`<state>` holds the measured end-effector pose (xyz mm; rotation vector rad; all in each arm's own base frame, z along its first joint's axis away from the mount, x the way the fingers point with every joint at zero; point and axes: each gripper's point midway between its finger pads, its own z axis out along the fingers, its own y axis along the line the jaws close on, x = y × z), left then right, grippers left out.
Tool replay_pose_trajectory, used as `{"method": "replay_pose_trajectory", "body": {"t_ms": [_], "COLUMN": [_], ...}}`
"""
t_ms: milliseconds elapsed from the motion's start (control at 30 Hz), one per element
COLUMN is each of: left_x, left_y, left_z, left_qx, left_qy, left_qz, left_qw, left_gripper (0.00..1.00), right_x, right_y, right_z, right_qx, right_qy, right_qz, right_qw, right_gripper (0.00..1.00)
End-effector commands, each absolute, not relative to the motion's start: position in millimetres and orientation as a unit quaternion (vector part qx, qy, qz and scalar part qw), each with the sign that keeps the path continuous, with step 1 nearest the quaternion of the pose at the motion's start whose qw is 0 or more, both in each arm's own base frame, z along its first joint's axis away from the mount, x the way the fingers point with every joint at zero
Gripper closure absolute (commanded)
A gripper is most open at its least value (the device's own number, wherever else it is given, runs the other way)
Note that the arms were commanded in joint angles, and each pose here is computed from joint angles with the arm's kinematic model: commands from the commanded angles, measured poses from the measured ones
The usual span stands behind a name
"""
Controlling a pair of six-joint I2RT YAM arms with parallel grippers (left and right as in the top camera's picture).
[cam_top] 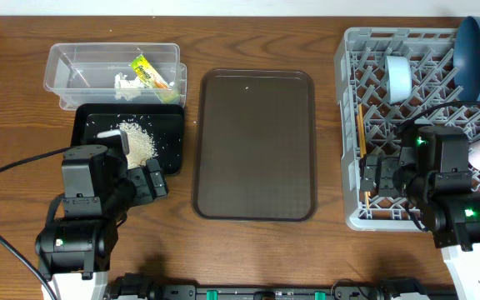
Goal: Sort waste into correct bins and load items into the dishwasher rack
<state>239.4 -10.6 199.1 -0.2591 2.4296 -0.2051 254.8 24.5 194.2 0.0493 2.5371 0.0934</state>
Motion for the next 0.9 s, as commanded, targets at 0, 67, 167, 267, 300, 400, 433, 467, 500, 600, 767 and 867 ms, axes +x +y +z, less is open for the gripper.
{"method": "replay_pose_trajectory", "body": {"t_ms": [0,67,167,267,300,400,433,467,500,600,767,867], "left_x": [239,239,239,239,239,239,239,239,239,239,239,239], "left_y": [-8,-8,-8,-8,-8,-8,-8,-8,-8,-8,-8,-8], "left_z": [195,195,195,195,195,195,195,195,195,195,195,195], "left_qx": [-0.097,-0.097,-0.097,-0.097,-0.097,-0.097,-0.097,-0.097,-0.097,-0.097,-0.097,-0.097], "left_qy": [0.935,0.935,0.935,0.935,0.935,0.935,0.935,0.935,0.935,0.935,0.935,0.935], "left_qz": [-0.071,-0.071,-0.071,-0.071,-0.071,-0.071,-0.071,-0.071,-0.071,-0.071,-0.071,-0.071], "left_qw": [0.334,0.334,0.334,0.334,0.334,0.334,0.334,0.334,0.334,0.334,0.334,0.334], "left_gripper": [0.04,0.04,0.04,0.04,0.04,0.04,0.04,0.04,0.04,0.04,0.04,0.04], "right_x": [254,254,254,254,255,258,259,261,262,265,259,257], "right_y": [22,22,22,18,18,19,19,20,20,20,19,17], "right_z": [193,193,192,193,193,195,196,197,200,204,207,207], "right_qx": [0.027,0.027,0.027,0.027,0.027,0.027,0.027,0.026,0.026,0.026,0.025,0.027], "right_qy": [0.955,0.955,0.955,0.955,0.954,0.952,0.950,0.948,0.945,0.933,0.893,0.854], "right_qz": [0.031,0.031,0.031,0.018,0.019,0.020,0.021,0.022,0.023,0.026,0.035,0.040], "right_qw": [0.295,0.295,0.294,0.296,0.298,0.304,0.309,0.315,0.325,0.359,0.449,0.518], "right_gripper": [0.01,0.01,0.01,0.01,0.01,0.01,0.01,0.01,0.01,0.01,0.01,0.01]}}
